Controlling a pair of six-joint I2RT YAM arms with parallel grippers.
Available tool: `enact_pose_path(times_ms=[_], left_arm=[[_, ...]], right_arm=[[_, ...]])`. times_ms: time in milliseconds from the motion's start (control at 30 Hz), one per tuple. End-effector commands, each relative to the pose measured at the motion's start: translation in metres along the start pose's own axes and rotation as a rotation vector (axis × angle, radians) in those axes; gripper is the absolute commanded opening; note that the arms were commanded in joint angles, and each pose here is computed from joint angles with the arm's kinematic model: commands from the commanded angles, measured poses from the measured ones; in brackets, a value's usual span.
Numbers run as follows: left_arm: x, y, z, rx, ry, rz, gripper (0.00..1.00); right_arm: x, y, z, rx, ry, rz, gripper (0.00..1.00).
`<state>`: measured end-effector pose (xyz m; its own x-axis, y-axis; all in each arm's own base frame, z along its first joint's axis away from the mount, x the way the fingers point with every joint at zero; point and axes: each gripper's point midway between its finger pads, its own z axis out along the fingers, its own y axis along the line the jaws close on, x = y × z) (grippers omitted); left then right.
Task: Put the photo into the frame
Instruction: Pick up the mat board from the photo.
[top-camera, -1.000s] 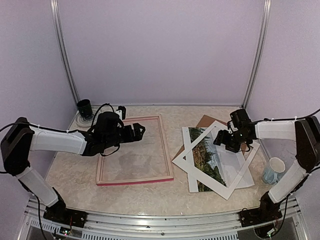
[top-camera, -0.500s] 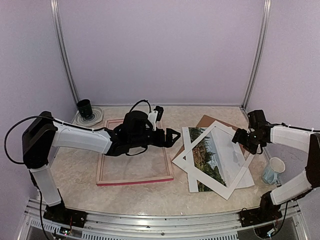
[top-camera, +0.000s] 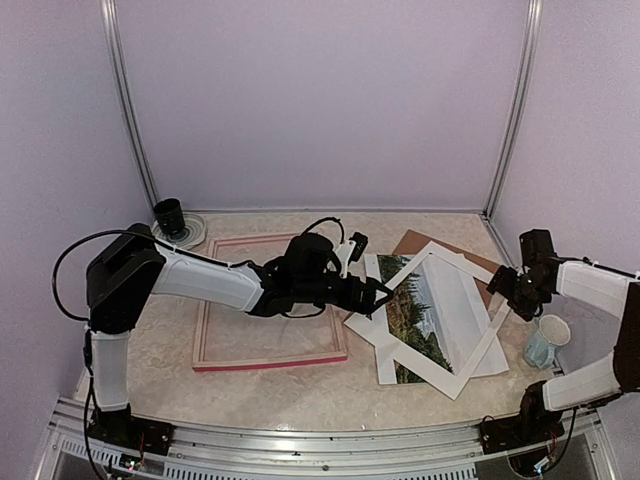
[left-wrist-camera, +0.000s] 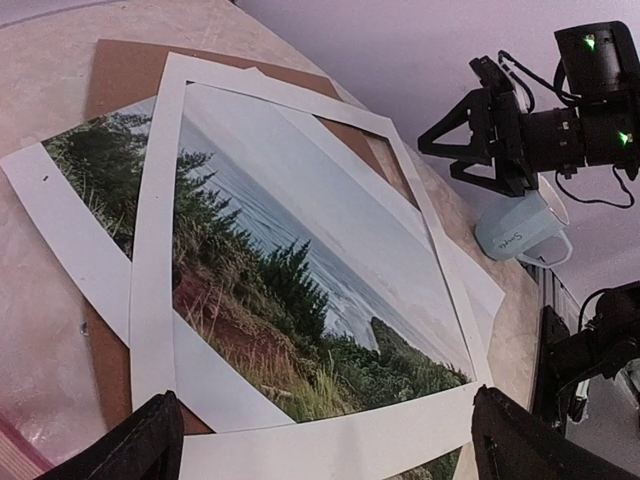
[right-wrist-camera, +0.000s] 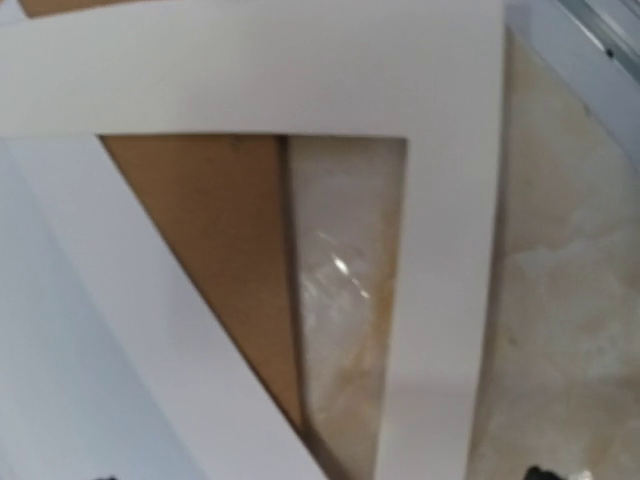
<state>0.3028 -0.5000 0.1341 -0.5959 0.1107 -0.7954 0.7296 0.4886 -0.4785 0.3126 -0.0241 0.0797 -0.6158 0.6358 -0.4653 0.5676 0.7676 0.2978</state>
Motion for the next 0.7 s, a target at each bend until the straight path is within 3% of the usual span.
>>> enact_pose_path(times_ms=[0,667], left_arm=[[0.013,-0.019,0.014,0.067,0.063,0.025,0.99],[0.066,0.012,0.05,-0.032,0.253,-0.017,0.99]], right_arm=[[0.015,-0.012,0.011,0.02,0.062,0.005,0.87],[0.047,-0.017,0.03,-0.016,0.168,0.003,0.87]])
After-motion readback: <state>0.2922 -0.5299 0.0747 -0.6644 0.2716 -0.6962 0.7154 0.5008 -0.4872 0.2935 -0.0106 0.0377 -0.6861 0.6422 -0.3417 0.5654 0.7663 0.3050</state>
